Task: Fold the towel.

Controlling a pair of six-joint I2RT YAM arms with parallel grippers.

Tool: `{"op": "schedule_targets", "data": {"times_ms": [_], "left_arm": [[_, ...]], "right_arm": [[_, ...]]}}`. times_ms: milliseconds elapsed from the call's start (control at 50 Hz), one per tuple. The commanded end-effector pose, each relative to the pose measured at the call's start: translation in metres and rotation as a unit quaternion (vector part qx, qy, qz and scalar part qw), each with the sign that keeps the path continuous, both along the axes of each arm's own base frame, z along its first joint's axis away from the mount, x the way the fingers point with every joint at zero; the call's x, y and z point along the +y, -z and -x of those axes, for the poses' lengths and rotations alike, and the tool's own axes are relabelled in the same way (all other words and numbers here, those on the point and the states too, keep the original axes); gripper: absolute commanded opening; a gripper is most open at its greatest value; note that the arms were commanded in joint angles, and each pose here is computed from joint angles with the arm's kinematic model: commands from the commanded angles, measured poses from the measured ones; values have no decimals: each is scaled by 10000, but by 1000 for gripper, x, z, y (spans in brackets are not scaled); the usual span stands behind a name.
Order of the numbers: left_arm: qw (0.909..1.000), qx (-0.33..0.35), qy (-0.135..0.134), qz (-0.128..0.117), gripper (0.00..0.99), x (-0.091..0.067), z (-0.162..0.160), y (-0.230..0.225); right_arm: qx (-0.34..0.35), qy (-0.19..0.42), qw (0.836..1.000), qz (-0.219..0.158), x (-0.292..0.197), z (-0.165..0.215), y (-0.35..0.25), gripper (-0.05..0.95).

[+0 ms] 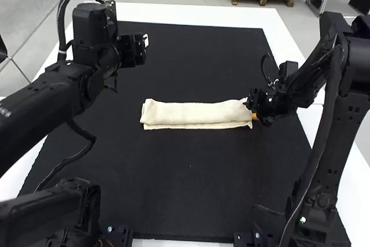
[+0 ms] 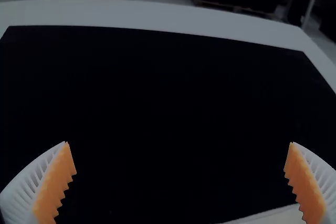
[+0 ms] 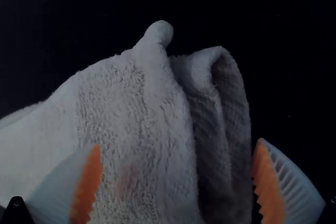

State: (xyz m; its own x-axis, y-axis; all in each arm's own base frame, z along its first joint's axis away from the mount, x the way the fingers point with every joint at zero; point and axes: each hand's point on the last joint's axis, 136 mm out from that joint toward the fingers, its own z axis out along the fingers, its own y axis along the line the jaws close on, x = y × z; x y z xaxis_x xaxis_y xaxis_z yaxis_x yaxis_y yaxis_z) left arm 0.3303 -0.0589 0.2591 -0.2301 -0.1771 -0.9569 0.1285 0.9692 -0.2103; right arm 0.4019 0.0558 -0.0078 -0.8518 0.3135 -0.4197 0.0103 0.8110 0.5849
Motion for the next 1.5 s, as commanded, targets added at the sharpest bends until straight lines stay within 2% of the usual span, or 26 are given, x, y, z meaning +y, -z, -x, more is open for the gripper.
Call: {"op": "schedule_targets", "data": {"times_ms": [0, 80, 260, 280, 360, 520, 700, 920, 1340, 1480], "left_arm": [[9996, -279, -72, 75, 933, 3, 8, -19], [9992, -372, -155, 78, 933, 6, 13, -24], [9969, -680, -381, 94, 931, 18, 31, -35], [9964, -740, -404, 105, 933, 19, 33, -37], [9939, -978, -491, 103, 931, 25, 45, -45], [9847, -1585, -718, -74, 931, 37, 70, -61], [9738, -2018, -975, -375, 930, 50, 93, -64], [9633, -2431, -1065, -411, 928, 57, 118, -69], [9640, -2372, -1118, -439, 930, 61, 125, -58], [9646, -2350, -1116, -437, 930, 61, 125, -55]], "right_arm": [[574, -568, 9960, -393, 46, 31, 25, 526], [584, -638, 9957, -344, 51, 34, 27, 431], [621, -816, 9945, -235, 60, 43, 32, 11], [613, -831, 9944, -221, 60, 43, 33, -3], [607, -854, 9943, -198, 60, 45, 34, -3], [530, -783, 9953, -192, 55, 40, 29, -3], [271, -649, 9974, -180, 45, 27, 11, -3], [-27, -534, 9985, -144, 37, 12, -20, -3], [-513, -423, 9977, -128, 47, -6, -72, -3], [-597, -539, 9966, -161, 67, -8, -84, -3]]}}
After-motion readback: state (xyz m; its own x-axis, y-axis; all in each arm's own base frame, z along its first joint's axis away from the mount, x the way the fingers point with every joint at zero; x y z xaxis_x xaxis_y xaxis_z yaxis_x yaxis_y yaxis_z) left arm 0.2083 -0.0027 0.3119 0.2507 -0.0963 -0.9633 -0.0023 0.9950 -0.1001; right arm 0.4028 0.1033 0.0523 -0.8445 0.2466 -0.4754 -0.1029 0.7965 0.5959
